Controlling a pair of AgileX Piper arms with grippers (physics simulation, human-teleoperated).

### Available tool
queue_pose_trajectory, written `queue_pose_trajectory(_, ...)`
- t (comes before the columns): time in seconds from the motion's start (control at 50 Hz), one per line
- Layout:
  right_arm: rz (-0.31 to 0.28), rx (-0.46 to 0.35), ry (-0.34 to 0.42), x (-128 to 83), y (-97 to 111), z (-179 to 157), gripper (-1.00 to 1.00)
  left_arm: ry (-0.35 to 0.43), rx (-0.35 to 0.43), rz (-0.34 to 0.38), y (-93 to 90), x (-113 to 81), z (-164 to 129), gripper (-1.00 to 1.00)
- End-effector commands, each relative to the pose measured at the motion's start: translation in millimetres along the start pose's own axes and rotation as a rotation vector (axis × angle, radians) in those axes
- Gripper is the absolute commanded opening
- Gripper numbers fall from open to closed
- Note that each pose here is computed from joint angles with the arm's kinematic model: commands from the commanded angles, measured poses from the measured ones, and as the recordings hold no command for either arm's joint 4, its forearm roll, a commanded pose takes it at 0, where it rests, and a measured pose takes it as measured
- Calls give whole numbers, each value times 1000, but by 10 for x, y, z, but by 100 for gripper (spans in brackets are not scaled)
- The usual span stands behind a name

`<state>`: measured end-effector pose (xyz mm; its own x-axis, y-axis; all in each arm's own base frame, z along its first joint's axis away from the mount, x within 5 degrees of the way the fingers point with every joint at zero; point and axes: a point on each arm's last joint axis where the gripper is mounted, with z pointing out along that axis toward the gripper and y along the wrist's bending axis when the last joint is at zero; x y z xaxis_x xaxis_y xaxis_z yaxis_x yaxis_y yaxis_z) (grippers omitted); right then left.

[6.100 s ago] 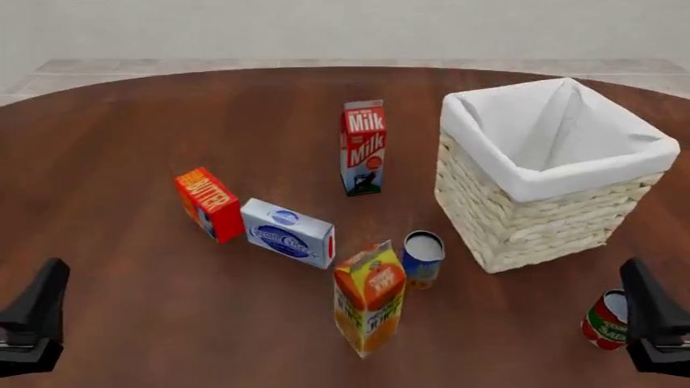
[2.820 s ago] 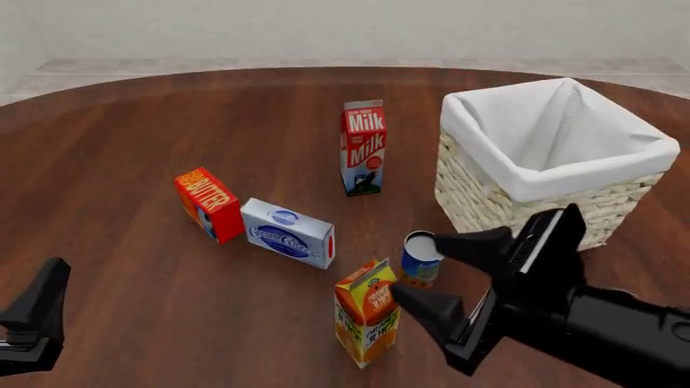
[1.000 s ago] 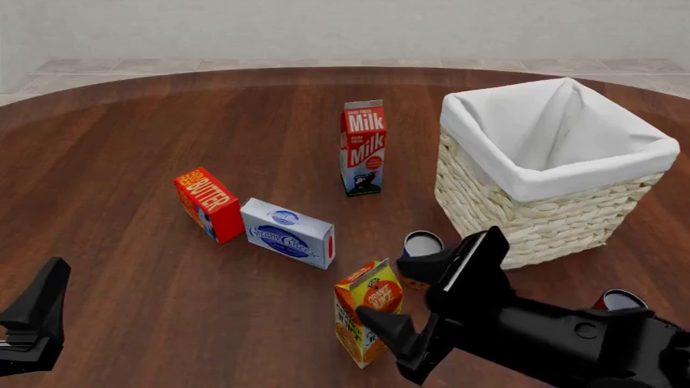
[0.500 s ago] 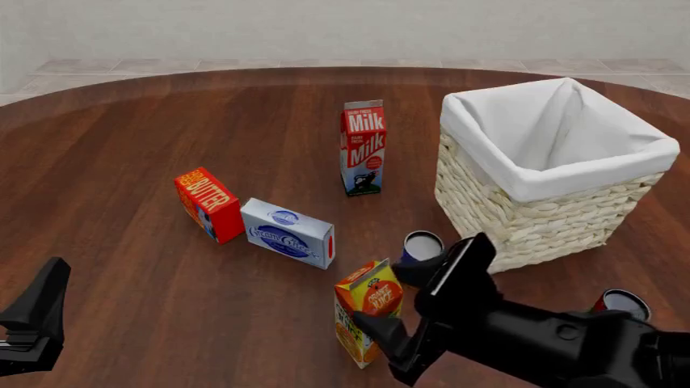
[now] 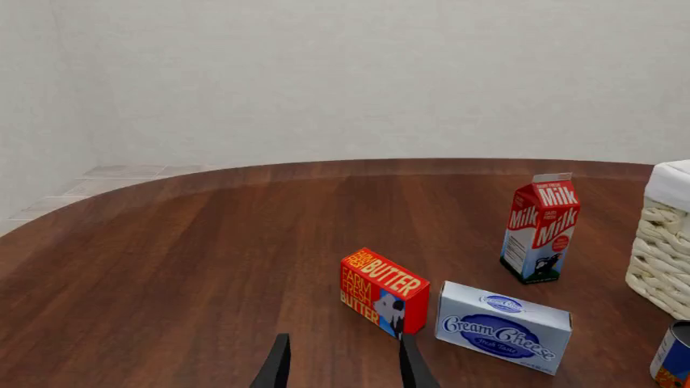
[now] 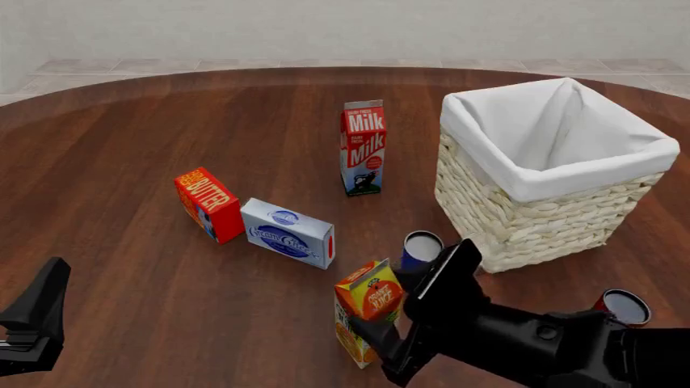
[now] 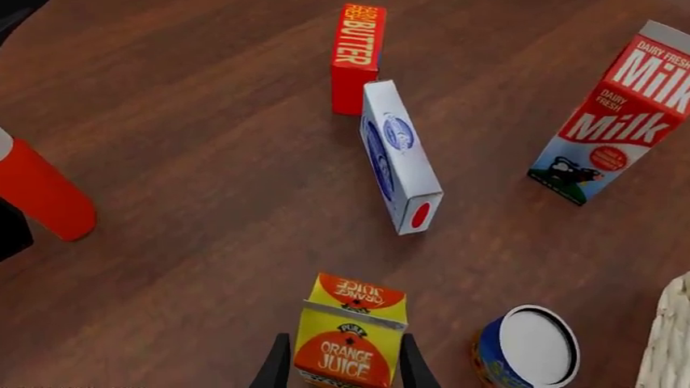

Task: Pick up the orange juice, and put it in the basket.

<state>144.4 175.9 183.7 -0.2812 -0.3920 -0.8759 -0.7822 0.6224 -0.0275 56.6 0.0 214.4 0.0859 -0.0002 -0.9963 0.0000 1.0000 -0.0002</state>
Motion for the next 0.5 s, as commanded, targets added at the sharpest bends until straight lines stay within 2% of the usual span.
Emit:
queue_pose_trajectory(0.02, -3, -4, 15, 40, 10, 48, 100, 0, 0, 0, 0, 0, 0, 100)
queue_pose_trajectory(0.12, 1, -3, 14, 35, 8, 46, 100, 0, 0, 0, 0, 0, 0, 100)
queue_pose_trajectory(0.14, -1, 8, 4, 24, -21, 33, -100, 0, 0, 0, 0, 0, 0, 100)
queue_pose_trajectory(0.5, -2, 9, -11, -1, -21, -18, -100, 0, 0, 0, 0, 0, 0, 100)
